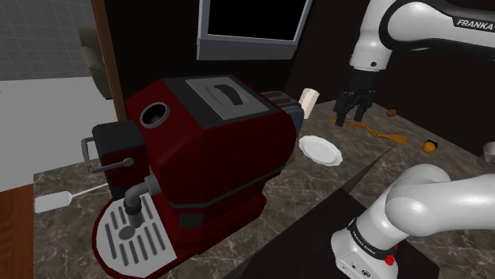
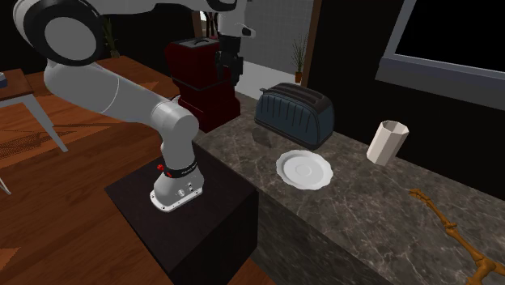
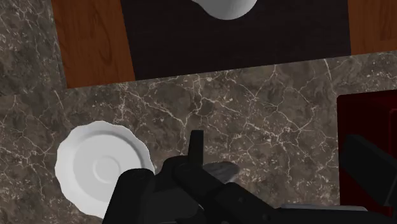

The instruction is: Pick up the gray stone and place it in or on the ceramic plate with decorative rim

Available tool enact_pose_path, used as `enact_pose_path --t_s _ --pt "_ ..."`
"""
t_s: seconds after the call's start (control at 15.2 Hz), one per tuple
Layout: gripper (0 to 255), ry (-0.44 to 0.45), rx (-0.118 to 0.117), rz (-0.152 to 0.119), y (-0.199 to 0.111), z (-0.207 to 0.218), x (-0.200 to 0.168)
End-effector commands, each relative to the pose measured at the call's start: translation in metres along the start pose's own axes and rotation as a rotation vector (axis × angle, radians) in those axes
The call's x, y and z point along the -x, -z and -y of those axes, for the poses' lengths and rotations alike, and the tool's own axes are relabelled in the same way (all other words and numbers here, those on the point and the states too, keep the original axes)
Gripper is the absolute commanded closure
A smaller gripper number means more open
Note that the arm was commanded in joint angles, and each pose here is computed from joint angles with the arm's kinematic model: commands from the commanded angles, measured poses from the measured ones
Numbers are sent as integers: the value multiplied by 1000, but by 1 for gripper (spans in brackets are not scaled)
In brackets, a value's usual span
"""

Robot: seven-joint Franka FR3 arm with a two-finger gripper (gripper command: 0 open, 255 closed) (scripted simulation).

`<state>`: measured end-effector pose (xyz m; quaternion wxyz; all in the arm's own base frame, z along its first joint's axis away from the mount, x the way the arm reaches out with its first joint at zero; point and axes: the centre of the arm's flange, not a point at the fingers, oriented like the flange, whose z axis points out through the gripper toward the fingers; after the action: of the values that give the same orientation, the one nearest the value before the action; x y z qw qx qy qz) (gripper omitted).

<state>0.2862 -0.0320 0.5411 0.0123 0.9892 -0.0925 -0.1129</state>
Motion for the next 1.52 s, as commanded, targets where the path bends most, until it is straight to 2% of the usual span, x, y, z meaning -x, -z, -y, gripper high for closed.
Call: enact_pose_path --t_s 0.0,0.73,1.45 --pt "0 0 0 0 0 0 0" --pt "0 -524 -88 33 -95 5 -109" --pt "0 -1049 -176 65 -196 -37 -205"
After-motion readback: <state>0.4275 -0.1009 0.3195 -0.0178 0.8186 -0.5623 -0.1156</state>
